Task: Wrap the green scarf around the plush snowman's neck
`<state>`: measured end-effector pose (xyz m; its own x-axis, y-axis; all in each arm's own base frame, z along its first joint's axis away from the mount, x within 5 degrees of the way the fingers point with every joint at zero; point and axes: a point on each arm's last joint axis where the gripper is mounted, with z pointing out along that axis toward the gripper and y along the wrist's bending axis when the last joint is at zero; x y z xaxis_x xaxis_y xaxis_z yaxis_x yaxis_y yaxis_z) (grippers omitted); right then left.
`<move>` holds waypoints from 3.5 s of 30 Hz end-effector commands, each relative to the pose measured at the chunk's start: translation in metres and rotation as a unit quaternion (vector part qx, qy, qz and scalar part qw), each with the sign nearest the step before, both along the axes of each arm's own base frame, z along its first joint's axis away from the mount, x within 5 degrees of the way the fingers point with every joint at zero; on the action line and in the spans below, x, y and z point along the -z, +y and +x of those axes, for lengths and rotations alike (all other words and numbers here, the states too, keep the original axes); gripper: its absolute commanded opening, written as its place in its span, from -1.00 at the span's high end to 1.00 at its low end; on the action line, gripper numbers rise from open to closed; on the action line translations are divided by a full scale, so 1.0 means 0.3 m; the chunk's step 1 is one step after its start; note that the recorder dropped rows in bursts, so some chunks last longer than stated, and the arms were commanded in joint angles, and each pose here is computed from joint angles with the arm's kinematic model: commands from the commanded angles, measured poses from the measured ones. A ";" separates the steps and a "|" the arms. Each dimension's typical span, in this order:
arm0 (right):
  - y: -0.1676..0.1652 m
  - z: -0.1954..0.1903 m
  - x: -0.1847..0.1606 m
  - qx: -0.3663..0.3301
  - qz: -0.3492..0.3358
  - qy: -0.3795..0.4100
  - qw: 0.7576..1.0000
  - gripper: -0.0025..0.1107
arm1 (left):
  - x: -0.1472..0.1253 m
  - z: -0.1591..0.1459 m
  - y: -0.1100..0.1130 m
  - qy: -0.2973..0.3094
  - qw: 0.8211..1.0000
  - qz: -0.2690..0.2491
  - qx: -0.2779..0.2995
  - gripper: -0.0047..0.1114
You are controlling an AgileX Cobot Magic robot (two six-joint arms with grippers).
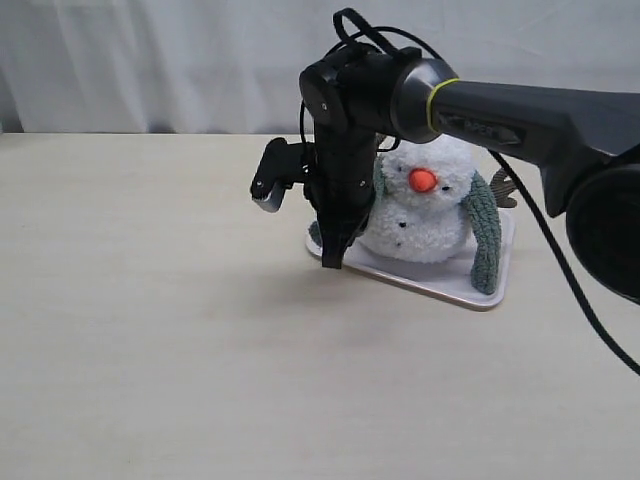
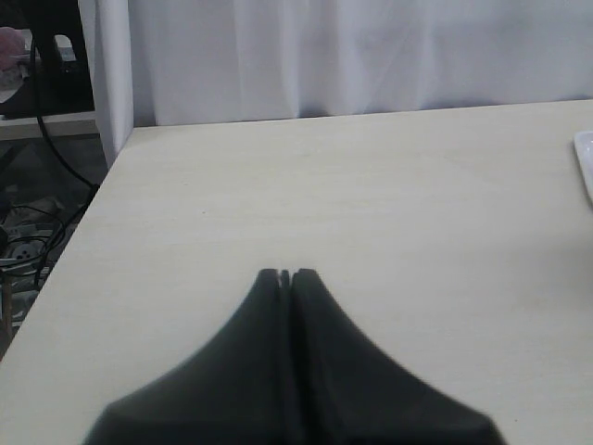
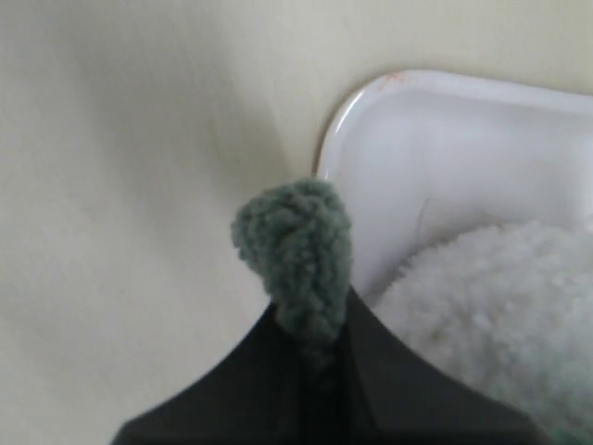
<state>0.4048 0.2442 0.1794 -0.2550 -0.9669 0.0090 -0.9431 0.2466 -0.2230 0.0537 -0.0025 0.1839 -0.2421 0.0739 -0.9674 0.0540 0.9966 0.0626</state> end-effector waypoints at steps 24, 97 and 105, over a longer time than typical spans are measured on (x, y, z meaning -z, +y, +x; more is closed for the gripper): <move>-0.014 -0.052 -0.040 0.062 0.026 0.039 0.997 0.09 | 0.000 0.001 0.000 -0.005 1.000 -0.001 -0.001 0.92; -0.661 -0.203 0.211 0.411 0.236 -0.141 0.869 0.12 | 0.000 0.001 0.000 -0.006 1.000 -0.001 -0.001 0.92; -0.642 -0.227 0.160 0.400 0.233 -0.126 0.877 0.88 | 0.000 0.001 0.000 -0.006 1.000 -0.001 -0.001 0.92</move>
<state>0.3401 0.0475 0.1208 -0.8065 -0.3333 -0.4884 -0.3337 0.9384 -0.0895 0.0537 -0.0025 0.1839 -0.2421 0.0739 -0.9674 0.0540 0.9966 0.0626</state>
